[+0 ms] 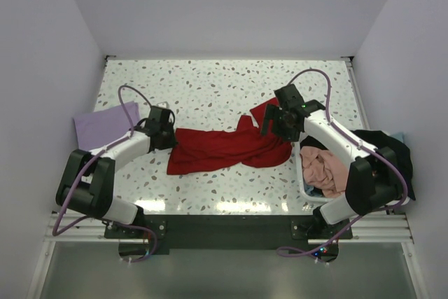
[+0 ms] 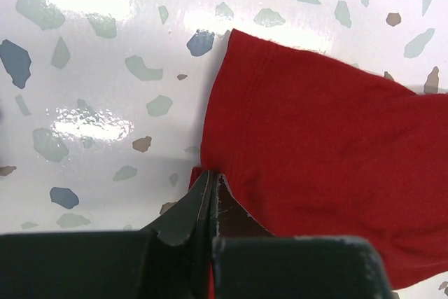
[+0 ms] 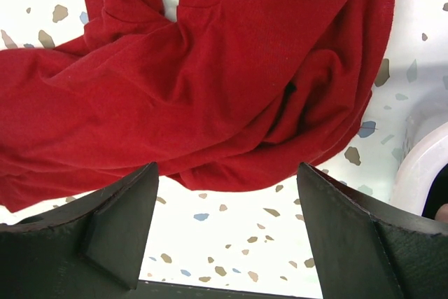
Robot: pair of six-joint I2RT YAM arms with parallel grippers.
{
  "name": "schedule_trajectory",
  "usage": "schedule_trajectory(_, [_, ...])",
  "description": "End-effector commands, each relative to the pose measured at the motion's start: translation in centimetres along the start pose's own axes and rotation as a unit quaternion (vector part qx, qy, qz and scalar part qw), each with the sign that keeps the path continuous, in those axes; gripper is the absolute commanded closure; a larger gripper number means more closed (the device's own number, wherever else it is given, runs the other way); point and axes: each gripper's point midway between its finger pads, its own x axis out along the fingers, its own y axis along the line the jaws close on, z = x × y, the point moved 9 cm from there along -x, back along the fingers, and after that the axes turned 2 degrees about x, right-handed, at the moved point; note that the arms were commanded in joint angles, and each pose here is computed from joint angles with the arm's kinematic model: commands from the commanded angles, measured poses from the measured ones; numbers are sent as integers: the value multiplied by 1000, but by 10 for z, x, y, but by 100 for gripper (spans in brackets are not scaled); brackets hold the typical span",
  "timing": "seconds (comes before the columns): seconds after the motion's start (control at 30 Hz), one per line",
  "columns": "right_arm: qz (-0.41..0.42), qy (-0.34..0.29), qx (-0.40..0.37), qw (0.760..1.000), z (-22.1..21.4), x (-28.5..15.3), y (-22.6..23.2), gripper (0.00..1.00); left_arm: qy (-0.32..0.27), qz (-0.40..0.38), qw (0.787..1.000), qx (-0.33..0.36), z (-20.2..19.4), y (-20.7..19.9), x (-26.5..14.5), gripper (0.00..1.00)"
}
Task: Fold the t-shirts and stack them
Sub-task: Move the tshirt to the center of the board, then flatten the tshirt out
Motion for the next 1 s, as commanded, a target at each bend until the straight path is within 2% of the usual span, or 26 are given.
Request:
schedule_trajectory(0.0, [6,-9,8,1000,6,-5,4,18,-63,-20,998,4,29,-12,-17,100])
schedule_trajectory(0.3, [9,-42,-12,999,47,3,28,21,-124,-36,992,-5,45,-13,-61,100])
schedule_trajectory(0.47, [-2,-51,-29,998,84,28,48,26,-126,-41,991,-5,37,-9,-72,100])
schedule_trajectory(0.63, [-6,-39,-32,999,103,50,58,30,-104,-47,993,0,23,-5,-61,100])
schedule_trajectory(0.67, [1,-33,-29,999,106,52,61,31,-98,-54,994,7,21,-6,-59,96])
schedule_trajectory(0.7, [3,-30,-26,999,106,54,61,31,-91,-52,994,11,19,-5,-54,87])
schedule_trajectory(0.8, [17,-29,-15,999,106,52,63,31,-74,-52,996,22,17,-7,-40,76])
schedule_trajectory(0.97, [18,-18,-2,1000,92,49,55,31,-61,-38,997,32,21,-8,-20,74])
